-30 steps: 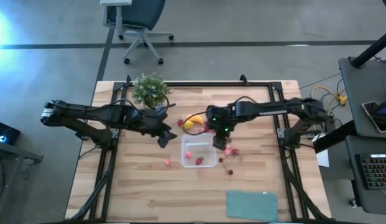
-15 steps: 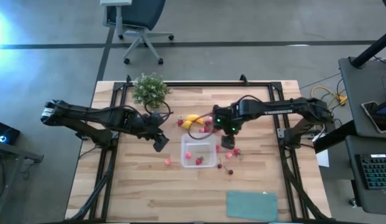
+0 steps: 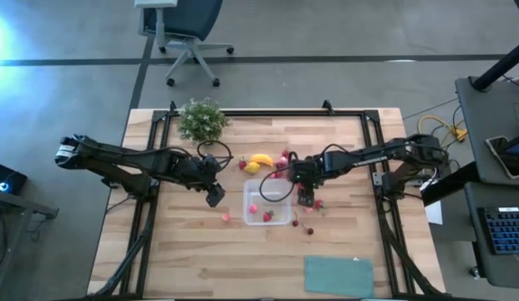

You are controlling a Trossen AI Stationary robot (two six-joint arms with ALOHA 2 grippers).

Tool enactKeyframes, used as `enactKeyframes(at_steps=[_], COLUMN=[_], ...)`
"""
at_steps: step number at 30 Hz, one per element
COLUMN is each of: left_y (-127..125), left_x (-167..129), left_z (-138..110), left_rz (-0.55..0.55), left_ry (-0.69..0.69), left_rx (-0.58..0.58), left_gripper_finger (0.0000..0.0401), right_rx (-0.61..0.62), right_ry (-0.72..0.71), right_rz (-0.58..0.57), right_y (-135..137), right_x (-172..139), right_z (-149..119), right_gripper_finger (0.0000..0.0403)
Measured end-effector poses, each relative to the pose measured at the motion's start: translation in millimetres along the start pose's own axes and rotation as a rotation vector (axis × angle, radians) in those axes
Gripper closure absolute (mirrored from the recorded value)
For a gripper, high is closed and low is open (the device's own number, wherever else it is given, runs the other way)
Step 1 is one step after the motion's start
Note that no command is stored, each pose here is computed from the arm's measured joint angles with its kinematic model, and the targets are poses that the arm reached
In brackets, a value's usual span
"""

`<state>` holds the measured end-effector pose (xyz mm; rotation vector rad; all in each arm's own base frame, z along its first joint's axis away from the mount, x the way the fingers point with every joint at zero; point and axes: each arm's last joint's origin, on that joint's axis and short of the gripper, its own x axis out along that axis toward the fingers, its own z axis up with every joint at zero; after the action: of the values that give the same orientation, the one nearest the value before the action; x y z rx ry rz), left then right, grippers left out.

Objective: Pick and placing Produce into tupperware
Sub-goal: Put the red cherry into the transparent container

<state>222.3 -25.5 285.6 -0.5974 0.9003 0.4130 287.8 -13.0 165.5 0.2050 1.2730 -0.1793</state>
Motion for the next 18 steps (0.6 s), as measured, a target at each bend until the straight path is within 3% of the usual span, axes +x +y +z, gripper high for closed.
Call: enactKeyframes(at_steps=[11,18], left_y=[0,2], left_x=[-1,0], left_z=[0,0], left_rz=[-0.001,0.029], left_ry=[-0.001,-0.026], left_rx=[0.0,0.004], left_gripper_finger=[0.015,0.015], right_rx=[0.044,0.035], right_ry=[-0.049,-0.035], right_rz=[-0.106,-0.096], right_y=[-12,-22], right_x=[3,9], right_z=[-5,-11], right_gripper_finger=[0.0177,0.0177])
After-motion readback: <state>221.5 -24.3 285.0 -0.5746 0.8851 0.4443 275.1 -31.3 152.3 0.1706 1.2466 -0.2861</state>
